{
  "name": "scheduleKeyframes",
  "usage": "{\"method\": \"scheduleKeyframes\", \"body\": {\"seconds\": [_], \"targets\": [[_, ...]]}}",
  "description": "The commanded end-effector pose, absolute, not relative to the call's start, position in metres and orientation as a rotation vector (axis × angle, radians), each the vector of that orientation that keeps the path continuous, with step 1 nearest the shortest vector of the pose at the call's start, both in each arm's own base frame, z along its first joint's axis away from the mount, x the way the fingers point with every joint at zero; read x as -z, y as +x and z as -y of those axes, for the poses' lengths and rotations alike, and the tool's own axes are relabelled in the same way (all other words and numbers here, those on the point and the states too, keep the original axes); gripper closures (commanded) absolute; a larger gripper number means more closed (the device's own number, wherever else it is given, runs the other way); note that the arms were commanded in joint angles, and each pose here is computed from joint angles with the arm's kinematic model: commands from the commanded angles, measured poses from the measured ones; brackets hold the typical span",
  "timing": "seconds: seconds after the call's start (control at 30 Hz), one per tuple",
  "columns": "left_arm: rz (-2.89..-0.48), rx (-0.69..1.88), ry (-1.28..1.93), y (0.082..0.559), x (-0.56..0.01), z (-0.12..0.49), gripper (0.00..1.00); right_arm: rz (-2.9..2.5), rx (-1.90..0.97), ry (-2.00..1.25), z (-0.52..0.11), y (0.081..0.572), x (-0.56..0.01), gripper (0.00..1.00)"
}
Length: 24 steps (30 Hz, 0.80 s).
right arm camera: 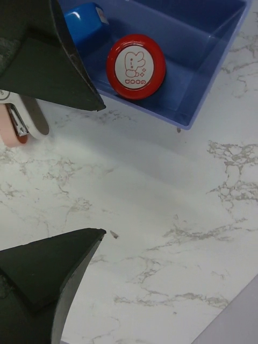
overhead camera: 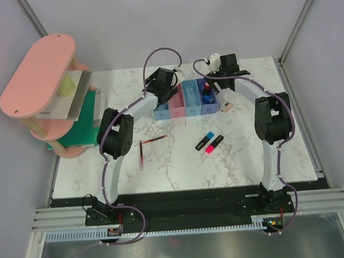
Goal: Sort the stationery into containers
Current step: Move the storage box to the center of the board.
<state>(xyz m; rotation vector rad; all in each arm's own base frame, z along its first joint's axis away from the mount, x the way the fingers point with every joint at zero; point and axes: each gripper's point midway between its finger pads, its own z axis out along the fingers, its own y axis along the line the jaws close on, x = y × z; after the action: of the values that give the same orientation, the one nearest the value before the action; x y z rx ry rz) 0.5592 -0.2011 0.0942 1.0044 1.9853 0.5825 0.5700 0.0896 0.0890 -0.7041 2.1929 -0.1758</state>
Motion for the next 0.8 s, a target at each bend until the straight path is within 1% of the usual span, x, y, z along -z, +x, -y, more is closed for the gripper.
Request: {"method": "scheduleKeyframes", "body": {"seconds": [0.0,0.33,0.57,0.77], "targets": [[-2.173,-0.284,1.369,0.48,0.019,0.259,0.0,-2.086,0.097,-0.662,-0.096,0.573,-0.142,0.02],[-2.154,-0.408,1.355,0.501,0.016,0.244,0.0,-2.129,0.091,-0.656,-0.079,0.554,-0.132,0.02],[-2.124,-0.45,1.277,0.531,-0.005,0.236,0.0,-2.137,0.122,-0.63,-0.063,0.542,-0.135,0.02],[-2.11,-0.462,1.221,0.544,-0.024,0.227,0.0,-2.152,0.111,-0.631,-0.059,0.54,-0.129,0.02]]}}
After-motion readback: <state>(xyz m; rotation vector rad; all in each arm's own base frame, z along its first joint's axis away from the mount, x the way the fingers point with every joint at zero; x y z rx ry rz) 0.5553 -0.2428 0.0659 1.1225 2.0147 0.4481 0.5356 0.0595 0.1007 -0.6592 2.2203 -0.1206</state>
